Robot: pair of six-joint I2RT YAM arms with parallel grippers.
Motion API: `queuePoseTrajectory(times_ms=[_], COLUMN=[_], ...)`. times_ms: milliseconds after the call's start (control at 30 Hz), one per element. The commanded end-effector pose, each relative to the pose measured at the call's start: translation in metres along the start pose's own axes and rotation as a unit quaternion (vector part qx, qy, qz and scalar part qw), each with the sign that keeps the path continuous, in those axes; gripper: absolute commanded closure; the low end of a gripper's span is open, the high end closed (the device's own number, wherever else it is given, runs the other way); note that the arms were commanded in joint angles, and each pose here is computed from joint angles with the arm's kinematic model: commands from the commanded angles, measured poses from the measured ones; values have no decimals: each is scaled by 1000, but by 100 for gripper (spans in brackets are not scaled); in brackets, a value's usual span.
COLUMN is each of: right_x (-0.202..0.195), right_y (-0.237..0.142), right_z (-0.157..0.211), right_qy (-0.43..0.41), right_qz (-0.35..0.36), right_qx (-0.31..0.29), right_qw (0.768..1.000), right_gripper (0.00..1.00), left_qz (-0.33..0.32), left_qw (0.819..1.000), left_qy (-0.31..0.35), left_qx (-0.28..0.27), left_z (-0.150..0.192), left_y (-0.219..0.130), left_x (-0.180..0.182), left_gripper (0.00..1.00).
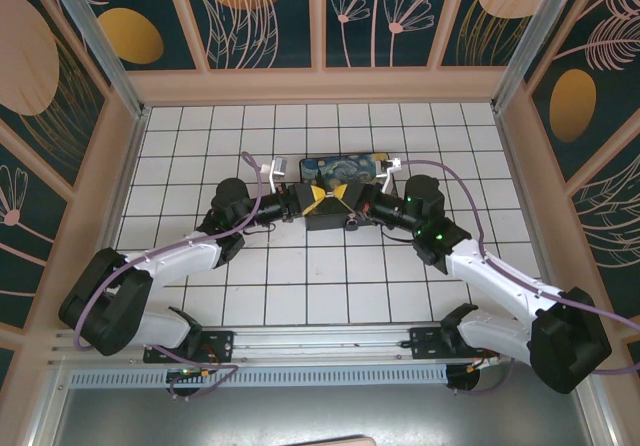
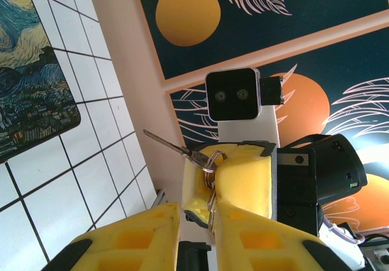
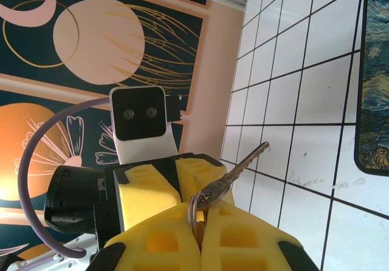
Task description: Unlock the padlock with the key
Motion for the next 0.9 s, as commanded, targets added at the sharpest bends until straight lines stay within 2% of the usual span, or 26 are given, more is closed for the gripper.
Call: queuePoseTrajectory(times_ms=[0,667,767,867], right_x=[15,16,16,15], right_y=[2,5,5,6], right_z=[-8,-9,-8,-7], right_qy=[-16,-21,-21,-22], right_qz=[-24,-16,-13,-9], right_qx=[-17,-20,-20,-16], right_qw=[999,999,999,1000], right_gripper=[100,100,100,94], left_qz=[23,34,35,35], left_qw=[1000,999,999,999], left_qy=[19,12,12,13], left_qx=[9,16,15,15], left_z=[0,3,3,3], left_y=[0,-2,-3,-3], left_x=[-7,-5,-6,-5], left_gripper=[80,87,92,99])
Point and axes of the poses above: each hand's point on the last joint's axis, 136 mm out from that joint toward the fingers, its own y axis out along the fingers, its own x axis along the line the jaws close on, z = x × y, the point moved 10 cm from there along -y, back along the fingers, and after that the axes turned 12 degrees about -y, right-handed, at the moved point
